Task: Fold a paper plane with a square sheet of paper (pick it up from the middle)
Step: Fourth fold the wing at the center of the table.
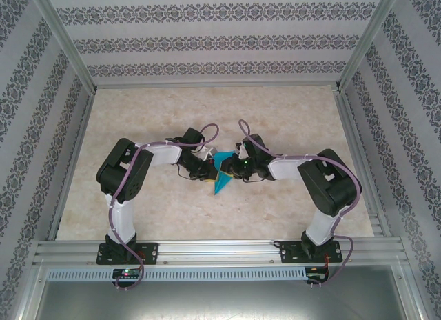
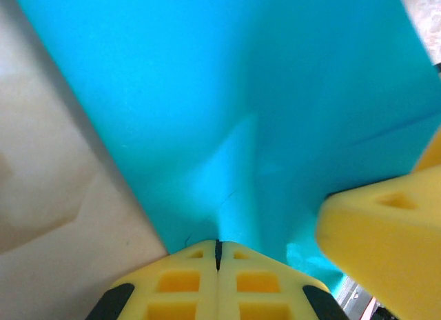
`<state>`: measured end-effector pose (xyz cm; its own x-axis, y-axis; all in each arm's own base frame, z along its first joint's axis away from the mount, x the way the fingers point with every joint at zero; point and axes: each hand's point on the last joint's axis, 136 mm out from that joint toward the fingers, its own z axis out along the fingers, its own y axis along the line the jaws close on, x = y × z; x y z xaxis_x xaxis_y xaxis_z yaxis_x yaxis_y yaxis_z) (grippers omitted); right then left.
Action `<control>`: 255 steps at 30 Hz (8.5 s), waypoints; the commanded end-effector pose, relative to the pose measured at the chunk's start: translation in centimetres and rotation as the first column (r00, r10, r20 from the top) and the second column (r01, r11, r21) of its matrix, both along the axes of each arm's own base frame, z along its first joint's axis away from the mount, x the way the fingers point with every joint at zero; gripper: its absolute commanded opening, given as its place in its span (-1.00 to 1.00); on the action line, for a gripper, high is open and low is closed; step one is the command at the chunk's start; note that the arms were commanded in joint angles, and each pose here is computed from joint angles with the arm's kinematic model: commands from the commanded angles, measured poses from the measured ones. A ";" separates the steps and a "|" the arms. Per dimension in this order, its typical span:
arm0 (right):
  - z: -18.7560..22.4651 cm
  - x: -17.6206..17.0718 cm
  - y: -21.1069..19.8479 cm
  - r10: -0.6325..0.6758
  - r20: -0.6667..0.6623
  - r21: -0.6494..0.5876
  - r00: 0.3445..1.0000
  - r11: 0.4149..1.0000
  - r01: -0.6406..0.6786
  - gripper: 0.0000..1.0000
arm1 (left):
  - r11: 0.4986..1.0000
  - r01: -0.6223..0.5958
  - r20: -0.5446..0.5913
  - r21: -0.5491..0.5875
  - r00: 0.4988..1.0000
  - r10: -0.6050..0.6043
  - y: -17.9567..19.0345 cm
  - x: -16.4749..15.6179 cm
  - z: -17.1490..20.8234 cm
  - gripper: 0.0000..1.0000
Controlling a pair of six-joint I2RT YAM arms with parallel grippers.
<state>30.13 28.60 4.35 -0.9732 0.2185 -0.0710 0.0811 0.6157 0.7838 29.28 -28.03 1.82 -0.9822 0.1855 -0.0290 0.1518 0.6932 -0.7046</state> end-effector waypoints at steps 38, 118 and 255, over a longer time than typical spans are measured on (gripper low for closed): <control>0.2 1.0 0.9 0.033 0.010 -0.026 0.999 0.999 -0.033 -0.92 | 0.993 -0.011 -0.023 0.114 1.000 0.014 2.1 -0.7 -3.1 -1.00; -0.5 0.8 1.8 0.075 -0.007 -0.054 0.997 0.996 -0.075 -0.71 | 0.996 0.001 0.014 0.093 1.000 -0.002 0.4 -2.1 -1.2 -0.84; -5.0 2.1 -1.2 0.131 -0.072 -0.262 0.989 0.954 -0.145 -0.90 | 0.993 0.004 0.055 0.122 0.998 -0.010 -0.3 -0.4 -0.1 -0.61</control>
<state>34.62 29.09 1.65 -0.9888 0.0682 -0.1325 -0.0354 0.7562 0.6534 29.53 -27.92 2.67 -0.9799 0.1850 -0.0749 0.1926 0.7784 -0.5975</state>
